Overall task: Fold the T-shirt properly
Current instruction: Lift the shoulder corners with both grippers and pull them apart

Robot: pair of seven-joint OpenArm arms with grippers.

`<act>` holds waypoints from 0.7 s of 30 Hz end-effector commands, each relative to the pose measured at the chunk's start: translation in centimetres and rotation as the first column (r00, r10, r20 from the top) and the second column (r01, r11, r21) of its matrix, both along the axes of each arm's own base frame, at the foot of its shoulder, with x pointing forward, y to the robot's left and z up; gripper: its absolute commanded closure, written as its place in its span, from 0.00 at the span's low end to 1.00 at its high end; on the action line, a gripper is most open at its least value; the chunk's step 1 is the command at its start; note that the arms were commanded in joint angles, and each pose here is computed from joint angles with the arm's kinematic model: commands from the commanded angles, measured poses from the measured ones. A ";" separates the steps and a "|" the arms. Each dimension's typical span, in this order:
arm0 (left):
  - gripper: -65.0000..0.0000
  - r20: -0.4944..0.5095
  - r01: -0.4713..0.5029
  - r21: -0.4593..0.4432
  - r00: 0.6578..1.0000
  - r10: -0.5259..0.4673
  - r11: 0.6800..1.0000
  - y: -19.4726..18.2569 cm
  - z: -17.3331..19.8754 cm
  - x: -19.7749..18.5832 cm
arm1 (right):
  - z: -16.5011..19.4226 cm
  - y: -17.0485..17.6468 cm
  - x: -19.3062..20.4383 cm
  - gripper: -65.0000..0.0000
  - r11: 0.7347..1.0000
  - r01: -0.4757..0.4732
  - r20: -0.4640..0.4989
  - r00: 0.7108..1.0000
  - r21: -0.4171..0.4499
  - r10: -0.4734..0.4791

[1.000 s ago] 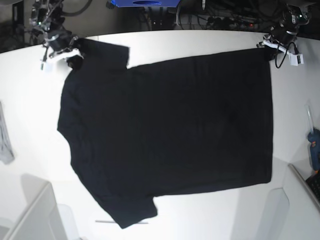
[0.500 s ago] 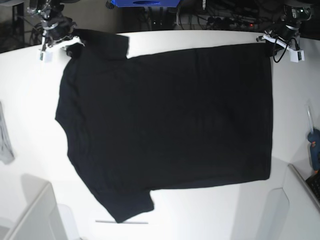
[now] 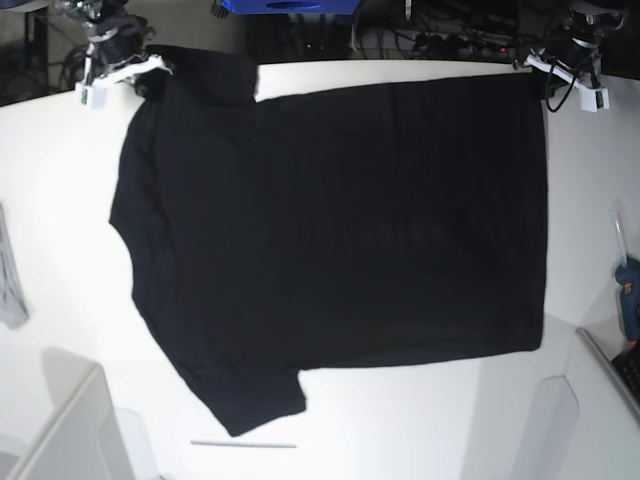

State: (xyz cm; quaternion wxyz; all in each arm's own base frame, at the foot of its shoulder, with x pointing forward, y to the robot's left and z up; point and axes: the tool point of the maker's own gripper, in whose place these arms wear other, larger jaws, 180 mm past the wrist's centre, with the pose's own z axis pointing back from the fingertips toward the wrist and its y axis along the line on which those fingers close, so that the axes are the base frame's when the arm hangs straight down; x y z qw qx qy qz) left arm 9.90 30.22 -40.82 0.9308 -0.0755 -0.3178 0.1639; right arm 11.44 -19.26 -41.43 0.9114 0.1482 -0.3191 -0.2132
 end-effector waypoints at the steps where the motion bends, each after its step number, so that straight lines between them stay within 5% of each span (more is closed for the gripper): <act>1: 1.00 0.028 0.012 0.021 1.000 -0.012 1.000 0.4 1.0 0.4 | 1.0 -0.5 0.1 1.00 1.000 0.008 0.031 0.999 -0.013 -0.008; 21: 1.00 -0.071 0.161 0.124 0.986 -0.153 0.979 0.0 1.0 -2.0 | 2.1 0.9 -3.3 1.00 1.000 -0.025 0.011 1.000 0.007 0.025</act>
